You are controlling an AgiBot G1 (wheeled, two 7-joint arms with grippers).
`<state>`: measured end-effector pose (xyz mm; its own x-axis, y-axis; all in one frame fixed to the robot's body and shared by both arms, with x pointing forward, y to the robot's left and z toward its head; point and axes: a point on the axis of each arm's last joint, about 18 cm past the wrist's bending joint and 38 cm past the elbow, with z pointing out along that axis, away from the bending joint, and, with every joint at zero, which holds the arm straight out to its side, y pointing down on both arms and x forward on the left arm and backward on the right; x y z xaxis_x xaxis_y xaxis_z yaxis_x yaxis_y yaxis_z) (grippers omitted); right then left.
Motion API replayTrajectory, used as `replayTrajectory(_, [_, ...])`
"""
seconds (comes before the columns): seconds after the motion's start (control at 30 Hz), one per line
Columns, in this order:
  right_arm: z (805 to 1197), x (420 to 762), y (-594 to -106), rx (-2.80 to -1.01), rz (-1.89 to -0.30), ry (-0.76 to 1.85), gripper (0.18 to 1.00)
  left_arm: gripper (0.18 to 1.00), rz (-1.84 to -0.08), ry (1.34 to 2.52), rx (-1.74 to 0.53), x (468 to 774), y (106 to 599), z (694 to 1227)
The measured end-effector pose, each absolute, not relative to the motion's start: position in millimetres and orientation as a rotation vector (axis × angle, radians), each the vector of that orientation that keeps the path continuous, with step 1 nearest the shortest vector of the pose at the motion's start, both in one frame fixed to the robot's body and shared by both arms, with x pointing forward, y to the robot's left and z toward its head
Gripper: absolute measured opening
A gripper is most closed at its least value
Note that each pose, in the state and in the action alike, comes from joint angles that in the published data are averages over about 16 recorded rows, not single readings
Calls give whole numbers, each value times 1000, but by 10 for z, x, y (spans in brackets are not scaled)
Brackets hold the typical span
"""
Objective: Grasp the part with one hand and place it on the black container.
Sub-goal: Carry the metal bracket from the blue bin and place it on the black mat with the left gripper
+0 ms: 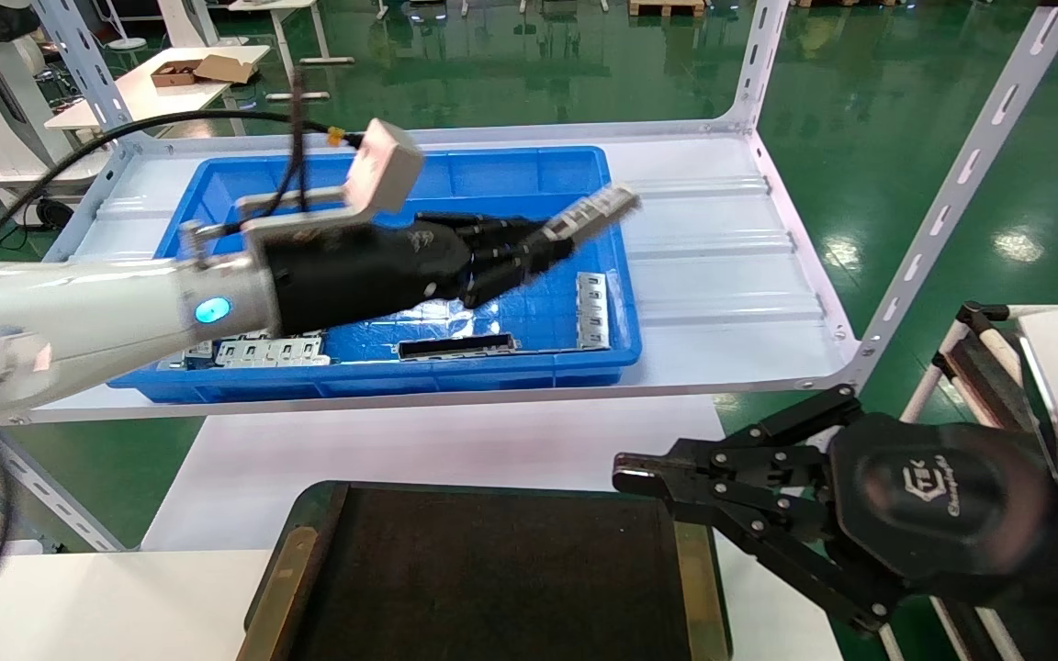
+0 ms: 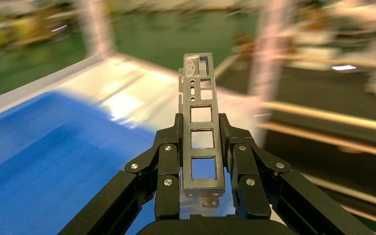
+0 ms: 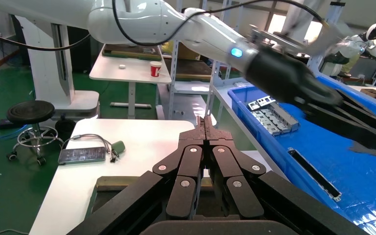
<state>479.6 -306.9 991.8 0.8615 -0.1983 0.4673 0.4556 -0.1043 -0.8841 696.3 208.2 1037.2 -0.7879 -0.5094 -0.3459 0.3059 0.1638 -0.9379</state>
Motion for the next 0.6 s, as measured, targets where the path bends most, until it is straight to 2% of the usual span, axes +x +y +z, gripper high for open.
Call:
replayTrajectory(0.3, [9918,4796,-3069,-1584,-557,-207,191,324,-1834,1979,-57,6578,2102,9876])
replayTrajectory(0.6, [9918,4796,-3069,-1584,-557,-207,191,323,-1918,2145,-217,6418,2049,8851])
